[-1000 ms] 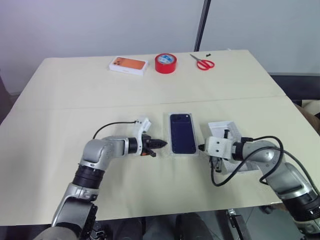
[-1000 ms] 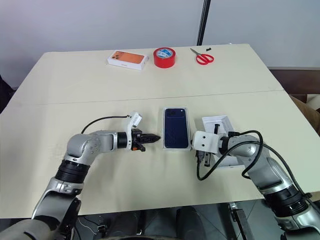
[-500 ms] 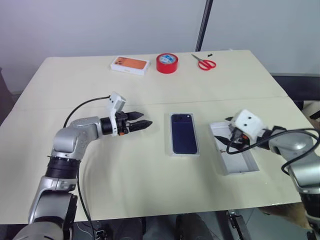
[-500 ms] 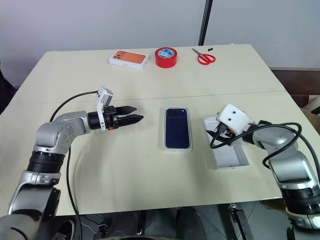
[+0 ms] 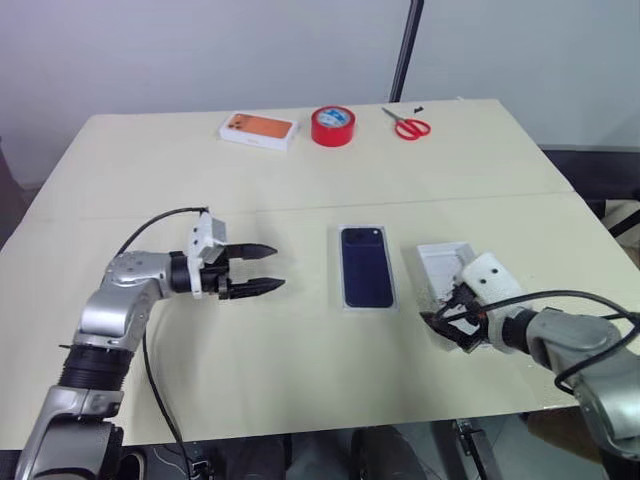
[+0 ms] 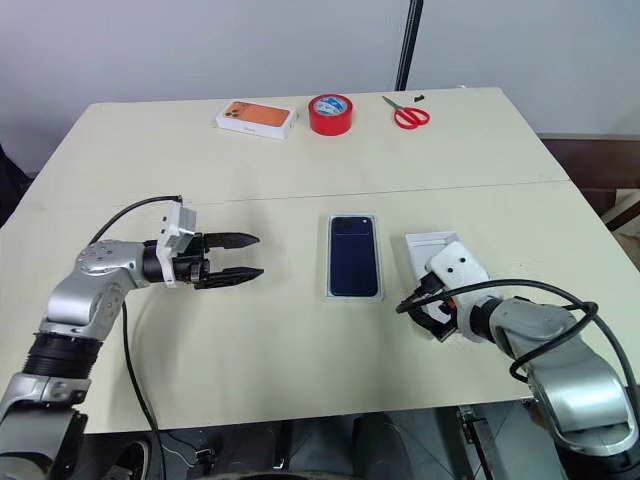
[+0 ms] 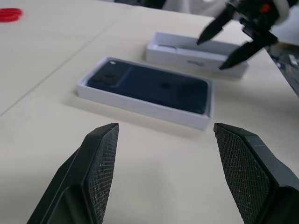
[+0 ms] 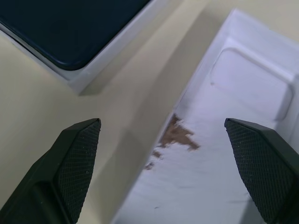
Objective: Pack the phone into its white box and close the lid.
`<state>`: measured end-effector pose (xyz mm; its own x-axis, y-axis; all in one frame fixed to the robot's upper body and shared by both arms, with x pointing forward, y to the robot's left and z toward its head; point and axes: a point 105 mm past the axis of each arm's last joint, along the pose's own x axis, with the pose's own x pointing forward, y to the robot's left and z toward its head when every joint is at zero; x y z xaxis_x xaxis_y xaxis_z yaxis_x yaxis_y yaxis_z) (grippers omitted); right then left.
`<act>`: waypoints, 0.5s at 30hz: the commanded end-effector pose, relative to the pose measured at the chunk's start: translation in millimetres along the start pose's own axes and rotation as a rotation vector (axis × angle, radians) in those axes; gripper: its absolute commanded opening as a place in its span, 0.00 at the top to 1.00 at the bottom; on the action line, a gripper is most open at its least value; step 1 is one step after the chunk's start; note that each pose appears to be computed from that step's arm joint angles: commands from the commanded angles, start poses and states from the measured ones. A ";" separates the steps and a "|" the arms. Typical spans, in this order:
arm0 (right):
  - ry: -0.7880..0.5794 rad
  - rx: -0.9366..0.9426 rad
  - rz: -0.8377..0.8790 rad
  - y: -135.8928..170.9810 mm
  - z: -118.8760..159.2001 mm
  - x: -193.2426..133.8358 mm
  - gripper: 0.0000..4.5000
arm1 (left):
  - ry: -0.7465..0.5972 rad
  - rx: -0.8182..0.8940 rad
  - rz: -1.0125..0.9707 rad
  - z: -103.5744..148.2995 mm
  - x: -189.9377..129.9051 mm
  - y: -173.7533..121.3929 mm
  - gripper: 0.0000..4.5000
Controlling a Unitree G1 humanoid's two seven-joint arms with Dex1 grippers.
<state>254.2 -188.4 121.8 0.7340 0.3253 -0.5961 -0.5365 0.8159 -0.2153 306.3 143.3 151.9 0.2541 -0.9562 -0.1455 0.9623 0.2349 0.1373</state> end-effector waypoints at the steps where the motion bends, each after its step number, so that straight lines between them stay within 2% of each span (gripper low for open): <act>1: 0.025 0.030 0.006 5.0 3.7 -3.2 0.01 | -0.018 0.063 -0.025 11.6 4.6 -3.1 0.24; 7: 0.069 0.082 -0.030 -6.2 11.4 -1.2 0.01 | -0.067 0.064 -0.016 18.2 13.1 -9.1 0.24; 11: 0.091 0.173 -0.109 -22.0 1.4 2.5 0.01 | -0.115 0.020 0.022 21.6 6.8 -13.5 0.24; 15: 0.071 0.208 -0.059 -12.5 0.2 4.4 0.01 | -0.135 -0.003 0.031 22.2 7.6 -18.4 0.24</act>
<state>266.2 -198.5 117.7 0.7147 0.2336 -0.6593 -0.3898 0.9156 -0.0982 292.4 129.1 157.4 0.2723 -0.9611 -0.0468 0.9583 0.2664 0.1038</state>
